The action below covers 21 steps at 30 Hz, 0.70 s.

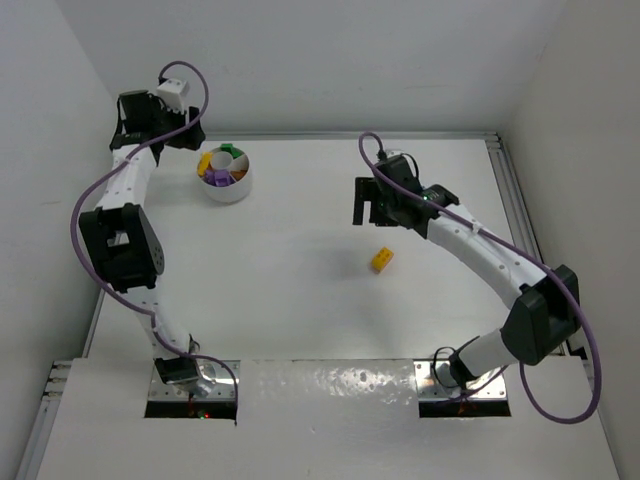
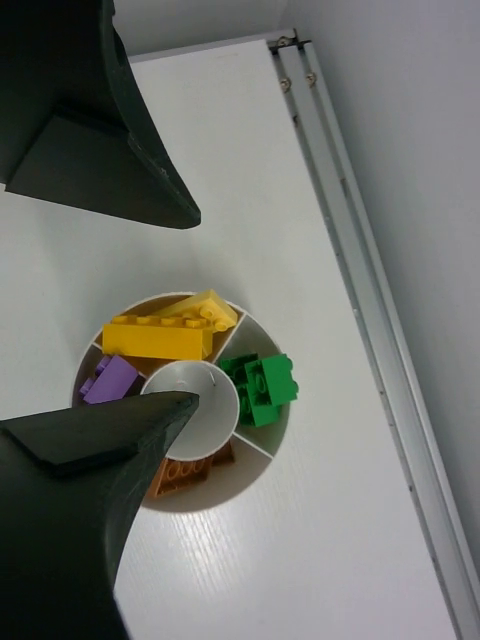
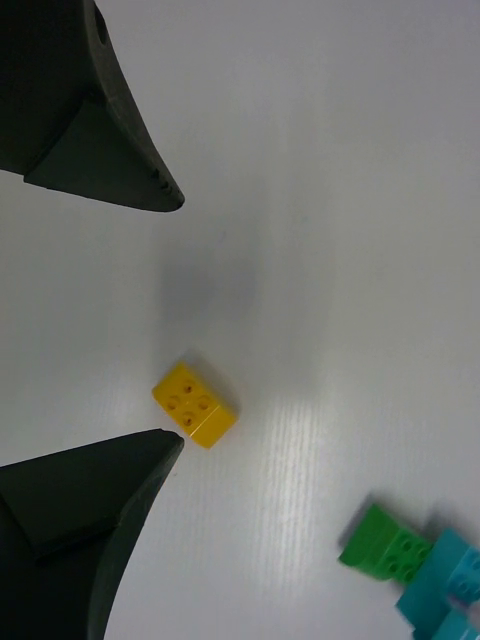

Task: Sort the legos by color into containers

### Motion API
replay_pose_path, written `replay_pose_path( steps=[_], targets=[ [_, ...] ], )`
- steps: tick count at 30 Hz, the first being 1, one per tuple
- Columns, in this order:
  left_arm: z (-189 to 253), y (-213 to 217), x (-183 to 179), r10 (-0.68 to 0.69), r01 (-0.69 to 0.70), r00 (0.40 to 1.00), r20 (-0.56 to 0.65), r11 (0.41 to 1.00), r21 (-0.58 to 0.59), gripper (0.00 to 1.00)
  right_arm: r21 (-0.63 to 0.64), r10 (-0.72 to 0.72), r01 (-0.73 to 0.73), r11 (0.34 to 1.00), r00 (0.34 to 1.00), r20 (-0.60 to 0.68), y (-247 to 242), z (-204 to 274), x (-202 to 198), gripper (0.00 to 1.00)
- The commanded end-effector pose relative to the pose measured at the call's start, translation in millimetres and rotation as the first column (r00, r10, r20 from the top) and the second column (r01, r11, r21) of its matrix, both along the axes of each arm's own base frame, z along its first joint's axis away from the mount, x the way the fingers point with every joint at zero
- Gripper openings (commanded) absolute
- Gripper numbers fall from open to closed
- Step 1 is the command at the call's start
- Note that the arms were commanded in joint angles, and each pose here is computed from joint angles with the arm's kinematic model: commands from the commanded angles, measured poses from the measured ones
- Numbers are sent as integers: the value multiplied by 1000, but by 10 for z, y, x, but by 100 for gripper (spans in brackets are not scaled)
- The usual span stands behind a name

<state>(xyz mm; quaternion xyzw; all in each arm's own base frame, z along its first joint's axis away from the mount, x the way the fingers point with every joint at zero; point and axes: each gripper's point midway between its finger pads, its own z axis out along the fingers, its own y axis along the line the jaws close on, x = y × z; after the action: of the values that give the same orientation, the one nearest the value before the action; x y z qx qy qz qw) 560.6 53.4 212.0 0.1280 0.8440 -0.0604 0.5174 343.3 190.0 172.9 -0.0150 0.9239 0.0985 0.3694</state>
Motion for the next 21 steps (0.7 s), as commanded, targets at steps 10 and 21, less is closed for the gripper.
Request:
replay_pose_path(
  steps=[10,21],
  targets=[
    [224,62,-226,59,-60,998,14,996,65,54,-30,-185,183,983,969,-163,-143,-587,-165,90],
    [185,8,-262,57,-57,998,-3,998,20,47,-26,-257,258,966,933,-251,-225,-995,-306,86]
  ],
)
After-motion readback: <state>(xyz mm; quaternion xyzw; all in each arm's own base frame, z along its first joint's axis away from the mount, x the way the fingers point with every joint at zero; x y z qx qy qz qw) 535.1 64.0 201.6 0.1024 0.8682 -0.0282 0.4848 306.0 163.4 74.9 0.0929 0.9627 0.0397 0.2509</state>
